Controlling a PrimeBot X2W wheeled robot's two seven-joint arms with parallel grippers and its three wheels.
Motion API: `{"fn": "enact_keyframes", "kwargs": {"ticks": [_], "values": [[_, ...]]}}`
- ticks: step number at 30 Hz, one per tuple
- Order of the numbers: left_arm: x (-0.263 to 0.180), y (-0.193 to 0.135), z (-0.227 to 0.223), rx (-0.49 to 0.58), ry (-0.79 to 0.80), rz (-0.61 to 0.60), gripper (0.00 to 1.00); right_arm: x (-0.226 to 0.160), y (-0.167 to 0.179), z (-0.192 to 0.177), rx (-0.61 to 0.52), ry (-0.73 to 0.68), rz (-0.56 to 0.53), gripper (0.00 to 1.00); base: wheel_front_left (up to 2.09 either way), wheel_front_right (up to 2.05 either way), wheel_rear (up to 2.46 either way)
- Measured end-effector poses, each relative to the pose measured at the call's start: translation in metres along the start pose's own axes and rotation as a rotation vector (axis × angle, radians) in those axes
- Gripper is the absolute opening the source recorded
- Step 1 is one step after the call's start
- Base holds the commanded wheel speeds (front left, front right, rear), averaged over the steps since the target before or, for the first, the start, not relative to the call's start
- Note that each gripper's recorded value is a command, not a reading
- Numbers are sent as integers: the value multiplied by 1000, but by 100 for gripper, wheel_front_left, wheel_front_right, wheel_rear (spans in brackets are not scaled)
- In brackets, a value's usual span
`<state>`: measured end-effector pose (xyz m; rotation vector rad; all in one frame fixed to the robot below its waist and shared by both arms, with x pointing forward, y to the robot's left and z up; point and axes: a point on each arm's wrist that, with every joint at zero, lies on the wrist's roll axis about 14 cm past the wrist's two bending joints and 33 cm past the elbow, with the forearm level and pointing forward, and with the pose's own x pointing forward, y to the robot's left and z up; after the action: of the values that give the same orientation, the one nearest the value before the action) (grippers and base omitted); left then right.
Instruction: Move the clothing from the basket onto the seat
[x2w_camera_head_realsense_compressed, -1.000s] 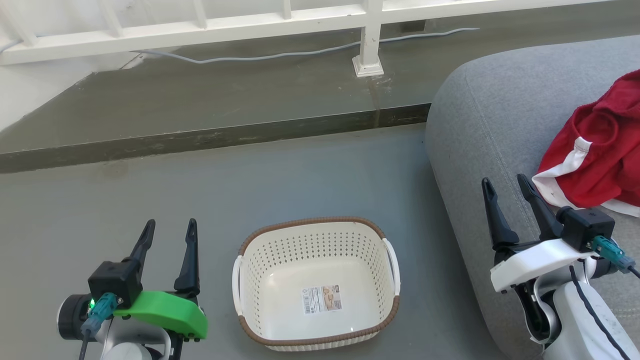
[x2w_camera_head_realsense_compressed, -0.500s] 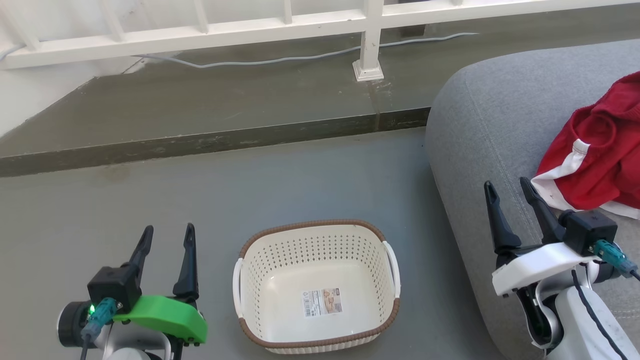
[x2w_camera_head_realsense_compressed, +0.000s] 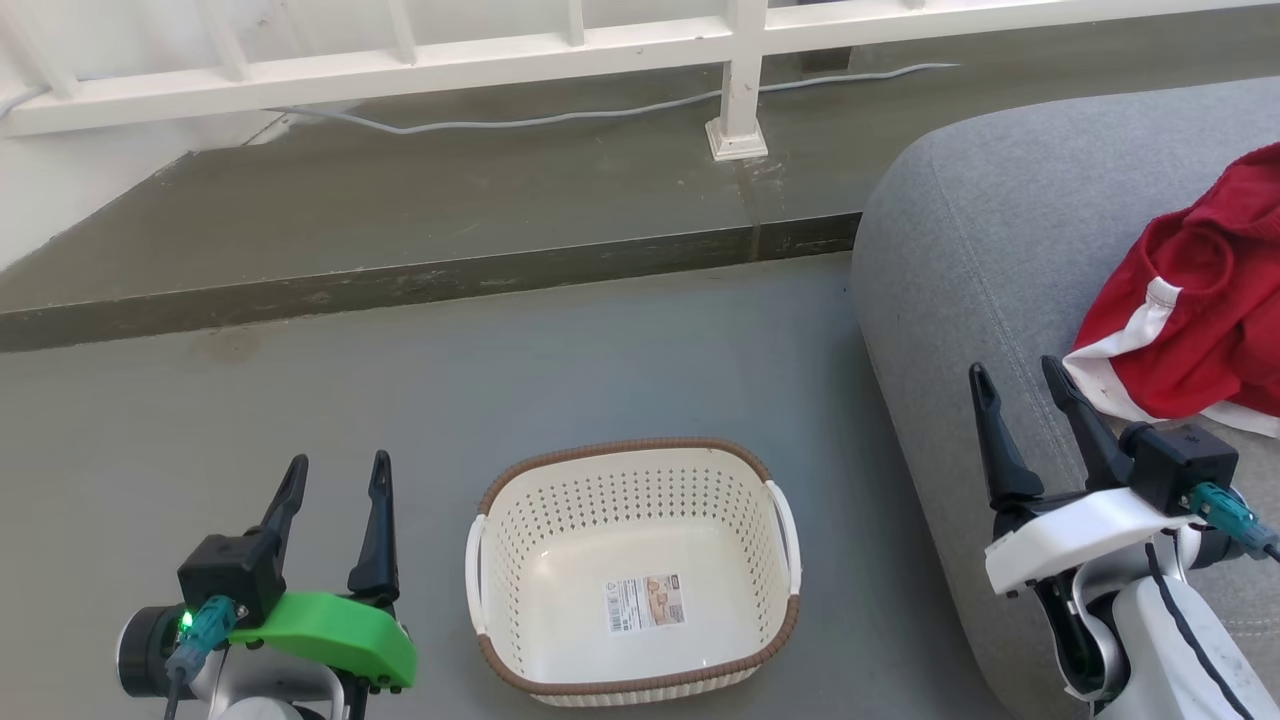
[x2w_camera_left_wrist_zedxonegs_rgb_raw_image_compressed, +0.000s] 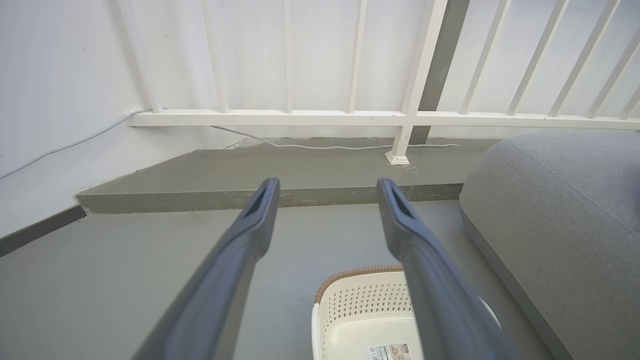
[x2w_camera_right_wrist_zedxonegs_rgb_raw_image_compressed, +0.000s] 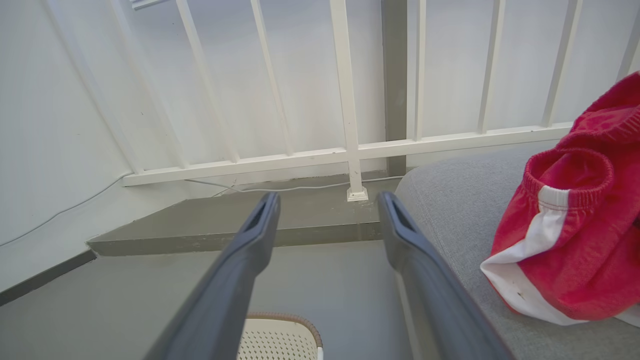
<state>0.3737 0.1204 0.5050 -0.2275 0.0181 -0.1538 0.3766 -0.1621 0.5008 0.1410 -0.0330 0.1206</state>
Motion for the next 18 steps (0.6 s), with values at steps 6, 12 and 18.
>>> {"fn": "enact_keyframes", "kwargs": {"ticks": [6,12,18], "values": [[0,0,-1,3,4,3,100,-4,0,-4,2,17,-3,100,0,0,0],[-1,0,-8,0,27,6,0,-5,0,-7,5,25,-7,0,0,0,0],[-8,-1,-27,-32,83,20,0,-16,2,-30,36,92,-22,0,0,0,0]]}}
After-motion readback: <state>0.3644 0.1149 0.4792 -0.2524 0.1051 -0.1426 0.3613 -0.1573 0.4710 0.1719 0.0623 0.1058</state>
